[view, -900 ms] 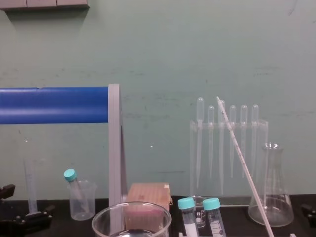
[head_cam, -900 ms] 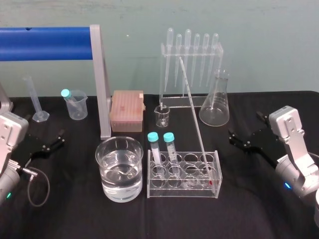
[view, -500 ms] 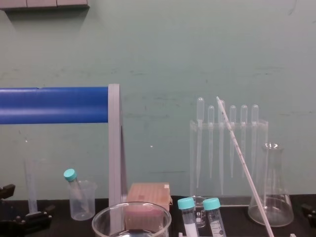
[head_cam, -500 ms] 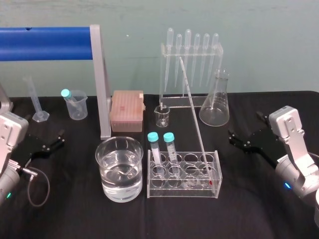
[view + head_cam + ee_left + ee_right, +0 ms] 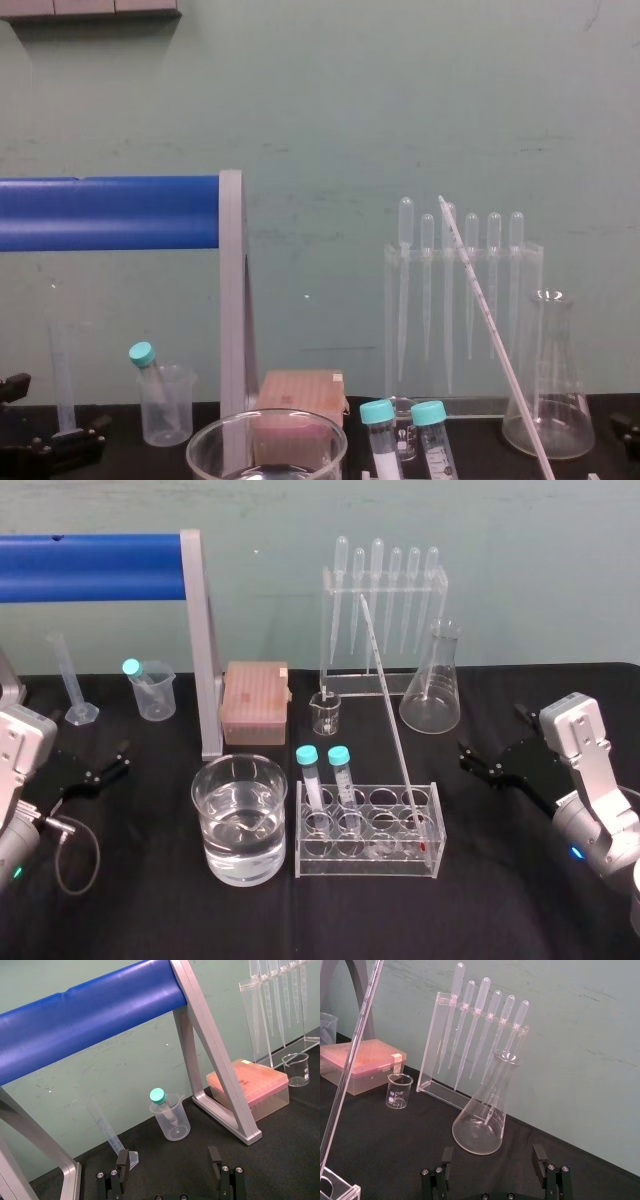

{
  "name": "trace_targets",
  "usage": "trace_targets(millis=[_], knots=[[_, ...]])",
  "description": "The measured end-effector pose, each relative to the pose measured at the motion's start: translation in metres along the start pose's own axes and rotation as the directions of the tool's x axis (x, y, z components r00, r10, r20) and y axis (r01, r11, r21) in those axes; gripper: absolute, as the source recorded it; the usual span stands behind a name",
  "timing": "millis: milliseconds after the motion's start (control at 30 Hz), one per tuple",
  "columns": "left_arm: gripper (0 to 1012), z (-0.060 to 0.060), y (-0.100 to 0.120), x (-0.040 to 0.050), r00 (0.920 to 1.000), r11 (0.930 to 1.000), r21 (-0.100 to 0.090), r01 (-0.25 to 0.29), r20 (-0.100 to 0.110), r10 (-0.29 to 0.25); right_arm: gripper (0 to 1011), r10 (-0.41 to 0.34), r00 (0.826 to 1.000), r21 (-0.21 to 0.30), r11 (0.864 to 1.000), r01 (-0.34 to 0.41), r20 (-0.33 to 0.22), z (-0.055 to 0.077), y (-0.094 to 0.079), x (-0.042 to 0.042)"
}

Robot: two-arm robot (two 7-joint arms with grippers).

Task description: Hold the thermometer with one hand and immerse one end into the beaker, then reinsert it into the test tube rack.

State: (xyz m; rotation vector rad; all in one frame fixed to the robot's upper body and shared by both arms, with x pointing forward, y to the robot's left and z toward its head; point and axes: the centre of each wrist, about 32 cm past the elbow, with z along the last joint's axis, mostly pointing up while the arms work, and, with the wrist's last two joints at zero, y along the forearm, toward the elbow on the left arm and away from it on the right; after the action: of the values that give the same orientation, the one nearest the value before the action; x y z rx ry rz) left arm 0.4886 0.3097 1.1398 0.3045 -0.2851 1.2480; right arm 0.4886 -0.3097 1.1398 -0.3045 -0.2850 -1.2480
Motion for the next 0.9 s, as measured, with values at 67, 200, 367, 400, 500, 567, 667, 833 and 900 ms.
trace_targets(millis=[67, 200, 367, 400, 500, 567, 667, 833, 900], knots=[[1008, 0.0, 0.0, 0.0, 1.0, 1.0, 0.0, 0.0, 0.0, 0.0, 1003, 0.0, 1.0, 0.0, 1.0, 0.0, 0.0, 0.0, 0.0, 0.0], [1008, 0.0, 0.0, 0.0, 1.0, 1.0, 0.0, 0.0, 0.0, 0.0, 1003, 0.0, 1.0, 0.0, 1.0, 0.0, 0.0, 0.0, 0.0, 0.0], [1008, 0.0, 0.0, 0.0, 1.0, 1.0, 0.0, 0.0, 0.0, 0.0, 1003, 0.0, 1.0, 0.0, 1.0, 0.0, 0.0, 0.0, 0.0, 0.0], [1008, 0.0, 0.0, 0.0, 1.0, 1.0, 0.0, 0.0, 0.0, 0.0, 1003, 0.0, 1.0, 0.0, 1.0, 0.0, 0.0, 0.0, 0.0, 0.0], [1008, 0.0, 0.0, 0.0, 1.0, 1.0, 0.0, 0.0, 0.0, 0.0, 1003, 0.0, 1.0, 0.0, 1.0, 0.0, 0.0, 0.0, 0.0, 0.0], [1008, 0.0, 0.0, 0.0, 1.0, 1.0, 0.0, 0.0, 0.0, 0.0, 1003, 0.0, 1.0, 0.0, 1.0, 0.0, 0.0, 0.0, 0.0, 0.0], [1008, 0.0, 0.0, 0.0, 1.0, 1.0, 0.0, 0.0, 0.0, 0.0, 1003, 0.0, 1.0, 0.0, 1.0, 0.0, 0.0, 0.0, 0.0, 0.0], [1008, 0.0, 0.0, 0.0, 1.0, 1.0, 0.0, 0.0, 0.0, 0.0, 1003, 0.0, 1.0, 0.0, 1.0, 0.0, 0.0, 0.0, 0.0, 0.0], [1008, 0.0, 0.0, 0.0, 1.0, 1.0, 0.0, 0.0, 0.0, 0.0, 1003, -0.001, 1.0, 0.0, 1.0, 0.001, -0.001, 0.0001, 0.0, 0.0001]])
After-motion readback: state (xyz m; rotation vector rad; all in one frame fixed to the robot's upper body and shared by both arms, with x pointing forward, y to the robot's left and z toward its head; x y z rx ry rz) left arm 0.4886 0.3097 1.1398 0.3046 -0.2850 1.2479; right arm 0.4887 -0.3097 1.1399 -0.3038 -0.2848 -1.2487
